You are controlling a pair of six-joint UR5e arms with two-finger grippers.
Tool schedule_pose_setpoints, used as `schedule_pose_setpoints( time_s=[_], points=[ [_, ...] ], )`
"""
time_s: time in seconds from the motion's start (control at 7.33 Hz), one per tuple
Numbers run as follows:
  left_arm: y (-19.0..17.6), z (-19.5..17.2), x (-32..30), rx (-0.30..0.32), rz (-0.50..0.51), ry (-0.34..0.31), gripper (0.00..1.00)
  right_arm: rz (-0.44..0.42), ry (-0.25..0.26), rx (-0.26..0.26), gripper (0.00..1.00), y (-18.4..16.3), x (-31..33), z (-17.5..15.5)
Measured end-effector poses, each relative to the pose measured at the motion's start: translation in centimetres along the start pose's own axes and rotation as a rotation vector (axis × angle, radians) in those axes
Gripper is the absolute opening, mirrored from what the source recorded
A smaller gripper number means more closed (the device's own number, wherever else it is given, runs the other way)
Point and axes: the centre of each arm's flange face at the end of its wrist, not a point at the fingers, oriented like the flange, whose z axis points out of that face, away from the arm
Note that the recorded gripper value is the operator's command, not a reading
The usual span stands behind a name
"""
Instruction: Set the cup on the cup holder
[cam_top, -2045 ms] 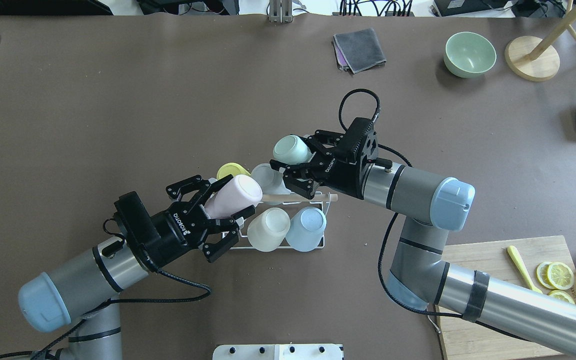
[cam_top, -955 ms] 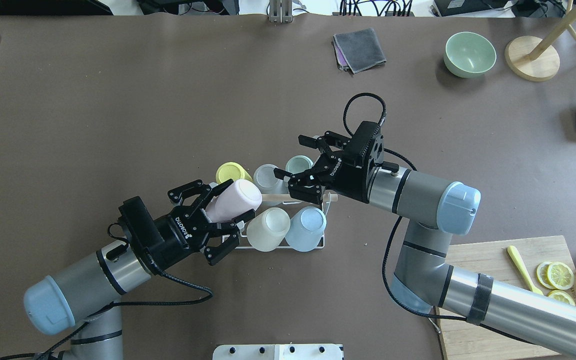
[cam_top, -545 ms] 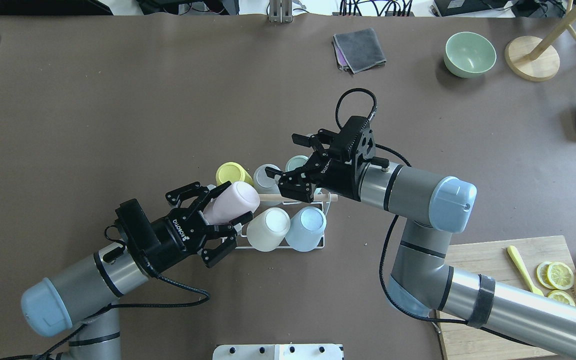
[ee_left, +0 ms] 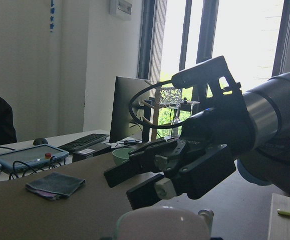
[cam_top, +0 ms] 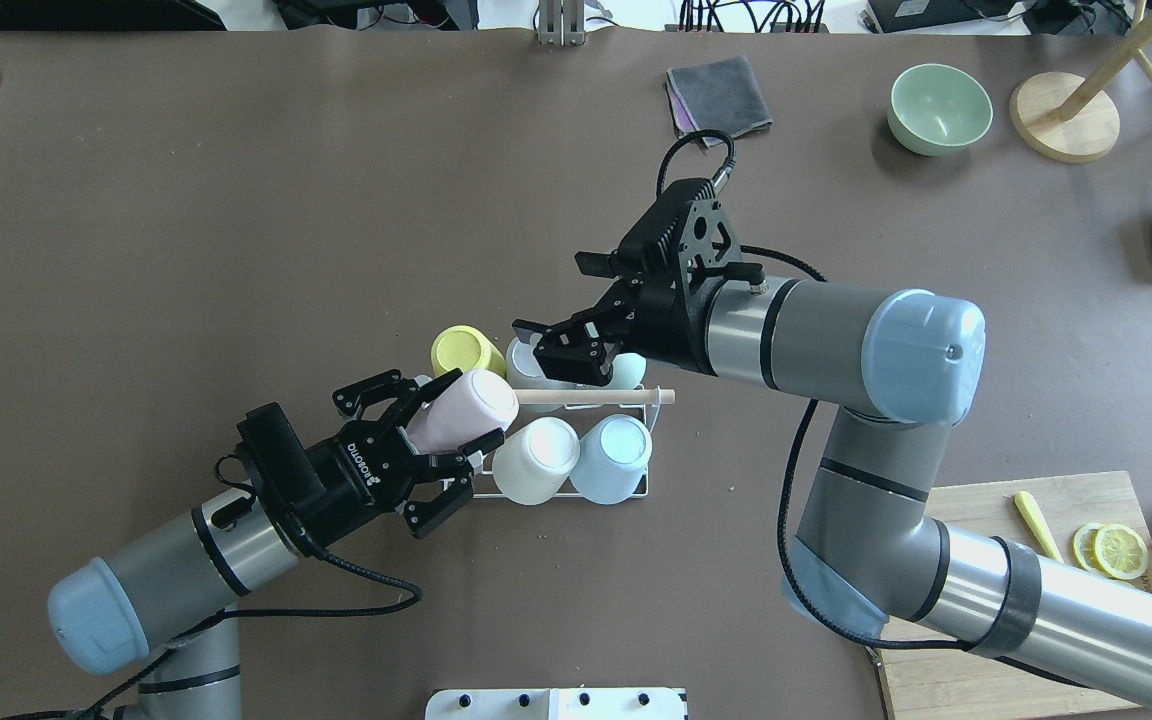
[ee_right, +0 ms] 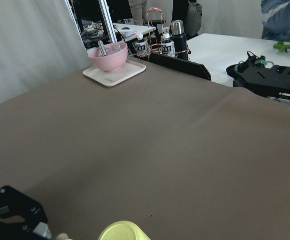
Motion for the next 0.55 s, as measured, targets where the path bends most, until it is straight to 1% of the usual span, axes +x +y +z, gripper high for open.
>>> schedule_pose_setpoints(
  time_s=[0.14,0.27,0.41,0.55],
  points=[
    [0.0,0.0,0.0,0.003,-0.002,0.001,0.01,0.01,0.007,-0.075,1.0,-2.3,0.2,-1.4],
    [0.0,0.0,0.0,0.005,-0.003,0.002,0.23,0.023,0.014,-0.138,1.0,-4.0,0.1,-2.8],
    [0.1,-0.2,-0.1,0.005,-0.003,0.002,0.45,0.038,0.02,-0.201,1.0,-4.9,0.0,-4.1],
    [0.3,-0.4,-0.3,0.001,-0.002,0.001,0.57,0.061,0.025,-0.275,1.0,-5.3,0.8,-5.2]
  ],
)
